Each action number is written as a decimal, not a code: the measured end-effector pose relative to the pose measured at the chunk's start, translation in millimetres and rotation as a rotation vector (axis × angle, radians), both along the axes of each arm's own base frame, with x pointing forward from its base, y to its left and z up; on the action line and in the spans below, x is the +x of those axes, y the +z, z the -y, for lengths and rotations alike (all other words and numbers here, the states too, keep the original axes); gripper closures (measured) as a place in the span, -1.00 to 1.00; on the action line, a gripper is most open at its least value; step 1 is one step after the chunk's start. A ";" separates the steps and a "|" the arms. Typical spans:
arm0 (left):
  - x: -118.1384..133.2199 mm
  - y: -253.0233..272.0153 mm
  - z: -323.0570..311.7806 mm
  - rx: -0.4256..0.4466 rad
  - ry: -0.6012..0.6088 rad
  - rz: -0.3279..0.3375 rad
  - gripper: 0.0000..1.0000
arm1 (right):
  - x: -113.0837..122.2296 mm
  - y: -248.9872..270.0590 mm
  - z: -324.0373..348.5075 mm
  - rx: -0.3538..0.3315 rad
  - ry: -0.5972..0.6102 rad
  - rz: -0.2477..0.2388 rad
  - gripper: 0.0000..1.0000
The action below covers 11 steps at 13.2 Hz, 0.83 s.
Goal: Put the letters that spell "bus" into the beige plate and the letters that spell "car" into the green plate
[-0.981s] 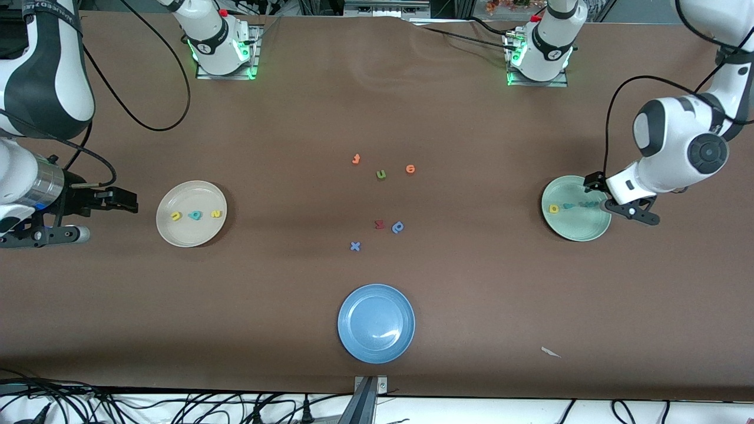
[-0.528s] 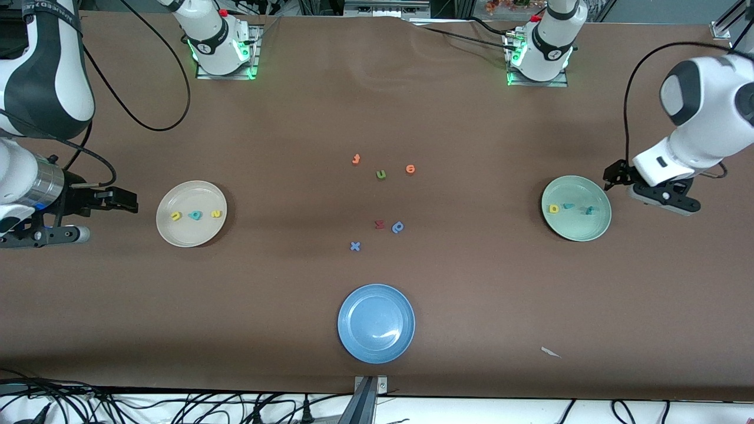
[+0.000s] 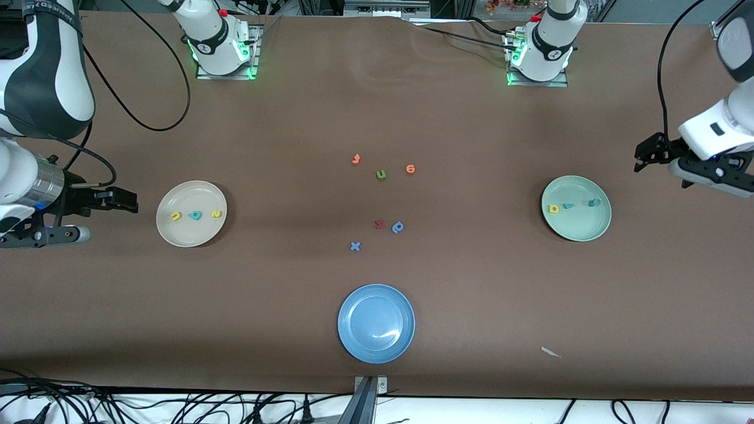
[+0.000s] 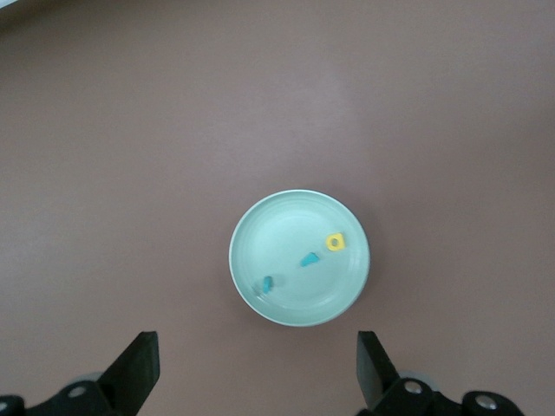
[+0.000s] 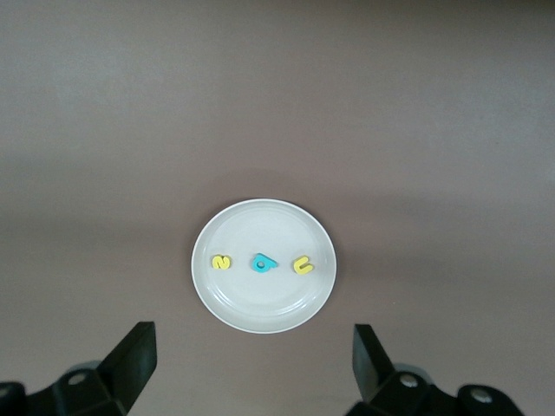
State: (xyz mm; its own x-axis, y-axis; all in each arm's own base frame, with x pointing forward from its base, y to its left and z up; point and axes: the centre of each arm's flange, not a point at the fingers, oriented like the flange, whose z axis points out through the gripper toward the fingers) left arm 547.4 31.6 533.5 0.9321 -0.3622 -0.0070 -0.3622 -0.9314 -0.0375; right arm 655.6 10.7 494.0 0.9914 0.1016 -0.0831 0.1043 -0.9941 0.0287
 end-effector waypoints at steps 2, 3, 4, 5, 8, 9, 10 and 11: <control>-7.8 31.6 25.6 -0.004 0.067 -0.009 -1.00 | 0.0 0.0 0.0 0.000 0.000 0.000 -1.00; -10.5 47.1 40.0 -0.015 0.119 0.006 -1.00 | 0.0 0.0 0.0 0.000 0.000 0.000 -1.00; -12.2 58.0 51.7 -0.024 0.177 0.021 -1.00 | 0.0 0.0 -0.1 0.000 0.000 0.000 -1.00; -12.8 63.6 58.9 -0.032 0.223 0.030 -1.00 | 0.0 0.0 0.0 0.000 0.000 0.000 -1.00; -14.2 67.7 66.8 -0.050 0.280 0.029 -1.00 | 0.0 0.0 -0.1 0.000 0.000 0.000 -1.00; -16.3 71.1 66.3 -0.050 0.285 0.029 -1.00 | 0.0 -0.1 -0.1 0.000 0.000 0.000 -1.00; -19.4 79.1 65.6 -0.051 0.287 0.036 -1.00 | 0.0 -0.1 0.0 0.000 0.000 0.000 -1.00; -23.0 90.8 65.0 -0.054 0.287 0.053 -1.00 | 0.0 -0.1 0.0 0.000 0.000 0.000 -1.00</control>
State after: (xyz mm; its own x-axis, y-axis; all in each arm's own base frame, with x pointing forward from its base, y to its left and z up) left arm 524.5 -33.4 624.3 0.9951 -0.0819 0.0562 -0.0822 -0.9966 0.0035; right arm 655.6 10.7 493.9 0.9914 0.1014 -0.0833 0.1041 -0.9942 0.0288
